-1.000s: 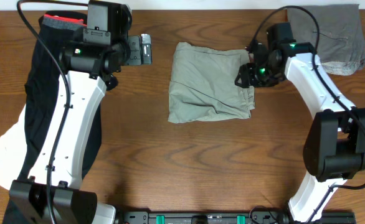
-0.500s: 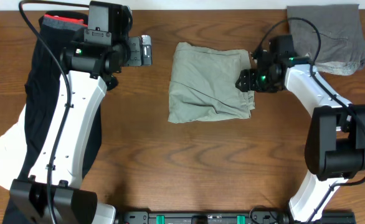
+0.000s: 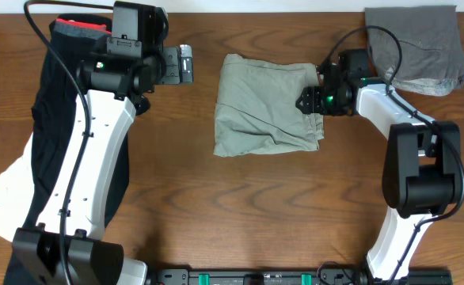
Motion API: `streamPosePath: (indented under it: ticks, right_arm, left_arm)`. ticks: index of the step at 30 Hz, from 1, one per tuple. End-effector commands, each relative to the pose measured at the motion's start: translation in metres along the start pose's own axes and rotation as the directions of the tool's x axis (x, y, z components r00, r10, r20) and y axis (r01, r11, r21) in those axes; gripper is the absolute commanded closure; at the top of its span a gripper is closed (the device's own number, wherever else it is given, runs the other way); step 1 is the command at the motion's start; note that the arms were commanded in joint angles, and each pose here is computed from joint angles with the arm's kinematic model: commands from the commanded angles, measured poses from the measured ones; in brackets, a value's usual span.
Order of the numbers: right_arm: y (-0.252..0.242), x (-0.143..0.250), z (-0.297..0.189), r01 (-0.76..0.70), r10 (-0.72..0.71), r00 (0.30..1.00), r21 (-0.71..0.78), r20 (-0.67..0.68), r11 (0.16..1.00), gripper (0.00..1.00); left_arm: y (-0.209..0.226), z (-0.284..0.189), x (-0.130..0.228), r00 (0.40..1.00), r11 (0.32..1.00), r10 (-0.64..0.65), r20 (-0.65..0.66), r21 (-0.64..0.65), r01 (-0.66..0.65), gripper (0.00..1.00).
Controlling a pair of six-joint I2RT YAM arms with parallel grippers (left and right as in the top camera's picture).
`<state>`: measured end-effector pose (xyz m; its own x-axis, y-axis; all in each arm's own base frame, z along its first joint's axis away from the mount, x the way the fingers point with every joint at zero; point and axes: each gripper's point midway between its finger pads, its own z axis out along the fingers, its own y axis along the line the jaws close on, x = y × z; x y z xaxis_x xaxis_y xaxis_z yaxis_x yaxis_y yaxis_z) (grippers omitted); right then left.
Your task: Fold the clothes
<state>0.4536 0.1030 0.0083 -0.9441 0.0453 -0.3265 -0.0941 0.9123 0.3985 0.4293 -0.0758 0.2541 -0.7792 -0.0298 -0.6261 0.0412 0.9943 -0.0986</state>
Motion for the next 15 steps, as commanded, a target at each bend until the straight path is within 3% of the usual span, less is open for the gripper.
streamPosePath:
  ticks: [1,7,14,15]
  right_arm:
    - [0.000,0.050,0.038,-0.078,0.067,0.984,-0.060,-0.167,0.995,0.34]
    - [0.021,0.064,0.040,-0.109,0.075,0.971,-0.145,-0.227,0.983,0.55]
    - [0.028,0.063,0.040,-0.108,0.066,0.972,-0.177,-0.226,0.978,0.98]
    - [0.030,0.062,0.040,-0.106,0.063,0.973,-0.184,-0.222,0.977,0.99]
  left_arm:
    - [0.003,0.007,0.004,1.000,1.000,-0.008,-0.017,-0.010,0.008,0.02]
    - [0.003,0.007,0.004,1.000,1.000,-0.008,-0.017,-0.010,0.008,0.02]
    - [0.003,0.007,0.004,1.000,1.000,-0.011,-0.017,-0.010,0.011,0.02]
    - [0.003,0.007,0.004,1.000,1.000,-0.011,-0.017,-0.010,0.011,0.02]
